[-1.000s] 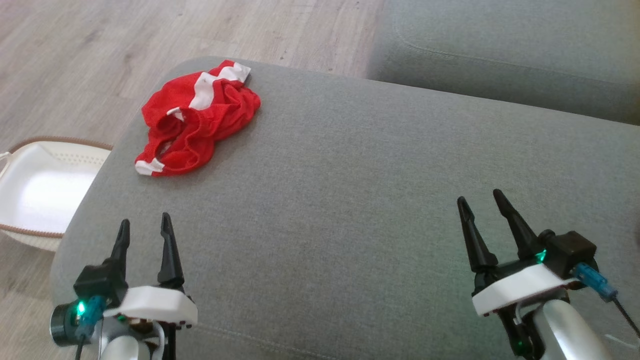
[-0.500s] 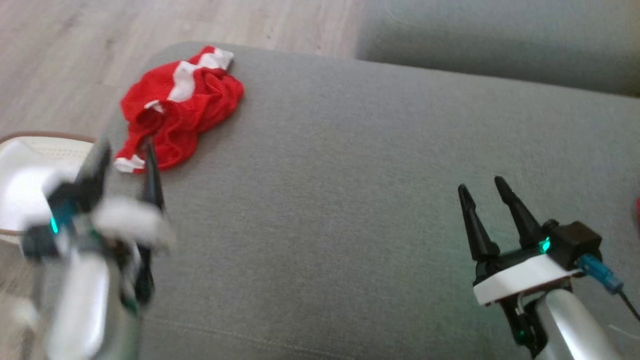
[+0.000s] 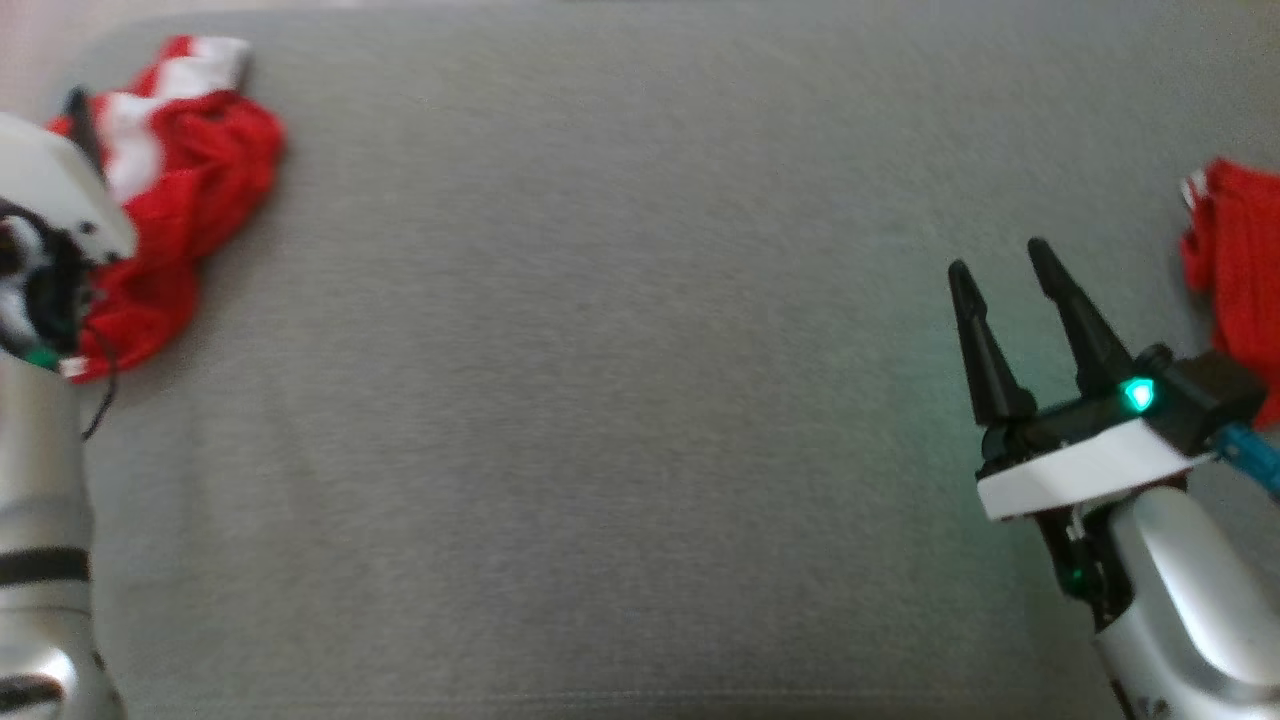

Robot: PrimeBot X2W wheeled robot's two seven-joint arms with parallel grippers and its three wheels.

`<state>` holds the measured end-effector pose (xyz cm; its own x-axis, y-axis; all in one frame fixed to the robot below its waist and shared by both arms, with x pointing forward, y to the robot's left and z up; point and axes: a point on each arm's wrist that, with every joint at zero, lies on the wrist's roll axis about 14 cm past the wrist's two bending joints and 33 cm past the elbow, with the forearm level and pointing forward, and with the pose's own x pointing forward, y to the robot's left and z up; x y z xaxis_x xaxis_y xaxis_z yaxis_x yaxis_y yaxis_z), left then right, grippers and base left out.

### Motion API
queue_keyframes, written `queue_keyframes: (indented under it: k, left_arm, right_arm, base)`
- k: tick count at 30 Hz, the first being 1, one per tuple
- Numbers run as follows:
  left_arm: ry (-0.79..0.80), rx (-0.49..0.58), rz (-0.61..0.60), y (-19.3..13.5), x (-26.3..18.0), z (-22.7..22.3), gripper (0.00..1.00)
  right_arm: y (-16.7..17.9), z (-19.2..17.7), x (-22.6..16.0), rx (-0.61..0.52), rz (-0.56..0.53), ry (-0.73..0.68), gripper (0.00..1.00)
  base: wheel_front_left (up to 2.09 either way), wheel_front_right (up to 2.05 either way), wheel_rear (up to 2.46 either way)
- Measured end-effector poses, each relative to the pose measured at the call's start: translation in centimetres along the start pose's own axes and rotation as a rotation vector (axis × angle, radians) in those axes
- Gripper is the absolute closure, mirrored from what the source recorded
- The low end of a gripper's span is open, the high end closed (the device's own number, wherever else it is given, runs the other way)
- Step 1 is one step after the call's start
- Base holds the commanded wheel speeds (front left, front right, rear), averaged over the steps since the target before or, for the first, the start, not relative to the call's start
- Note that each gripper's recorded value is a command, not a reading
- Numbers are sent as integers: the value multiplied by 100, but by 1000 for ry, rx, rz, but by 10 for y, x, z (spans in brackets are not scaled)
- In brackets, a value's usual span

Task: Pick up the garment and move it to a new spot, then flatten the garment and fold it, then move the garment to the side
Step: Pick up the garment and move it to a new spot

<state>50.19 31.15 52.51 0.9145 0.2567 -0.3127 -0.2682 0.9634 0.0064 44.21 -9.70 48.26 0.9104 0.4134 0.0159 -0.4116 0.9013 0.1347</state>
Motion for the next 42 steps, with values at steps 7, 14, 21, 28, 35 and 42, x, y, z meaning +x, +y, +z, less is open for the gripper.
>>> queue_keyframes:
  k: [7,14,21,28,35,42]
  left_arm:
    - [306,-3,73,-6,50,-90,0]
    - [518,74,116,-5,58,-164,0]
    - [500,87,118,4,58,-162,100]
    - [361,198,53,0,53,-121,100]
    - [117,348,-93,-37,41,-23,100]
    - [-133,495,-283,-106,-1,58,100]
  right_arm:
    - [-52,-16,-18,5,-132,48,0]
    - [-75,-27,-28,6,-197,81,0]
    - [-70,-31,-23,11,-178,88,0]
    - [-58,-14,-23,2,-152,50,0]
    - [-38,12,-35,8,-142,-14,0]
    - [-26,28,-61,1,-162,-56,0]
  base:
    - [0,0,0]
    - [0,0,0]
    - [0,0,0]
    - [0,0,0]
    - [0,0,0]
    - [0,0,0]
